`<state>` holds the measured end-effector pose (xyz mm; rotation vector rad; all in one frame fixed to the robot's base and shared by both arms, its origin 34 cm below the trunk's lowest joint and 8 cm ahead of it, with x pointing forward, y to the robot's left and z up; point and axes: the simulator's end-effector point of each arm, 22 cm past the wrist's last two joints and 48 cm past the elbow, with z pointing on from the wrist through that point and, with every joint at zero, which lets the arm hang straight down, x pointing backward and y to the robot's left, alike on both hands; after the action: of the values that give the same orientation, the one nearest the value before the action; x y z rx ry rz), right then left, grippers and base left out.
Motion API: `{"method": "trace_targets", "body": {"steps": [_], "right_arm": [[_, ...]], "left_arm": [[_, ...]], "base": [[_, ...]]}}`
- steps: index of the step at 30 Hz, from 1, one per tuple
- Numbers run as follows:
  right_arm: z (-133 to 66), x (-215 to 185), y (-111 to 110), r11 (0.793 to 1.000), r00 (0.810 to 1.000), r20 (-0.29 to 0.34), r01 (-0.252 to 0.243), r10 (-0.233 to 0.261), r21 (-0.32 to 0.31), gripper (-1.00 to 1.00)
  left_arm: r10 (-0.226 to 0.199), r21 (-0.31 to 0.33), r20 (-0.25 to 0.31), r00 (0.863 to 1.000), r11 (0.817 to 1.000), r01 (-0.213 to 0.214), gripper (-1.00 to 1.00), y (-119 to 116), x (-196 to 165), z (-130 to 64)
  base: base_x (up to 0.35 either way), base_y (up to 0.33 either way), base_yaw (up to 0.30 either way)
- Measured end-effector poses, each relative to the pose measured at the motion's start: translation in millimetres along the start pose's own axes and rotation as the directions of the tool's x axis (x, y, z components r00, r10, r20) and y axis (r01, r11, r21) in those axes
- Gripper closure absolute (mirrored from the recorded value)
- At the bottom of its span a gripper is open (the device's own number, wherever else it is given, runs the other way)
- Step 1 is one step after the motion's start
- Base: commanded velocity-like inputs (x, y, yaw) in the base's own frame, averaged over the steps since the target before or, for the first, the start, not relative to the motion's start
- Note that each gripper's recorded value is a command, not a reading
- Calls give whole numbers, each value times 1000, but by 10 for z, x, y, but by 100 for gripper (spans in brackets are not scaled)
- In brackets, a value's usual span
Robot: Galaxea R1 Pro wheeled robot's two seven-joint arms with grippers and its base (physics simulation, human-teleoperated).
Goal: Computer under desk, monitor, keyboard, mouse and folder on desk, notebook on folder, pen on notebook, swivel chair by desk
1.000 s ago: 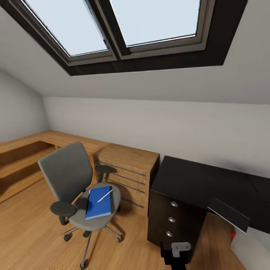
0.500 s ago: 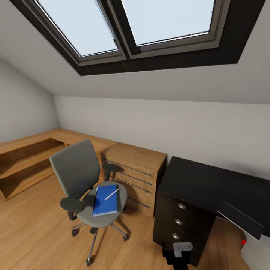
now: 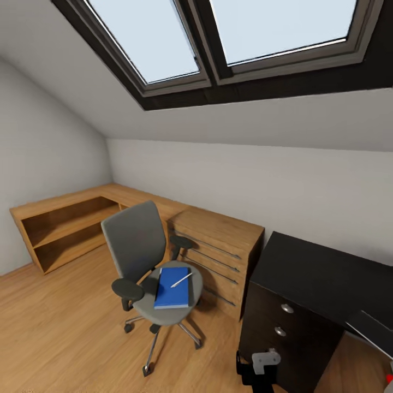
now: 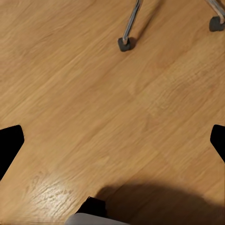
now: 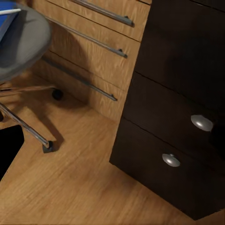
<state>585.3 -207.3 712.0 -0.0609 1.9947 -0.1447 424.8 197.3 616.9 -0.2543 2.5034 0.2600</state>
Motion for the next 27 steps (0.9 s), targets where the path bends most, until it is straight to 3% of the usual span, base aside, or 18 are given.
{"method": "trace_targets", "body": {"steps": [17,27], "right_arm": [[-1,108,16,1000,1000,-21,2,-2,-3,-100],[-4,176,25,1000,999,-35,4,-4,-6,-100]], "left_arm": [[5,-3,-22,1000,1000,-6,-100,8,92,15],[9,-5,-36,999,1000,-9,-100,16,154,20]], "base": [[0,1,145],[80,217,123]]}}
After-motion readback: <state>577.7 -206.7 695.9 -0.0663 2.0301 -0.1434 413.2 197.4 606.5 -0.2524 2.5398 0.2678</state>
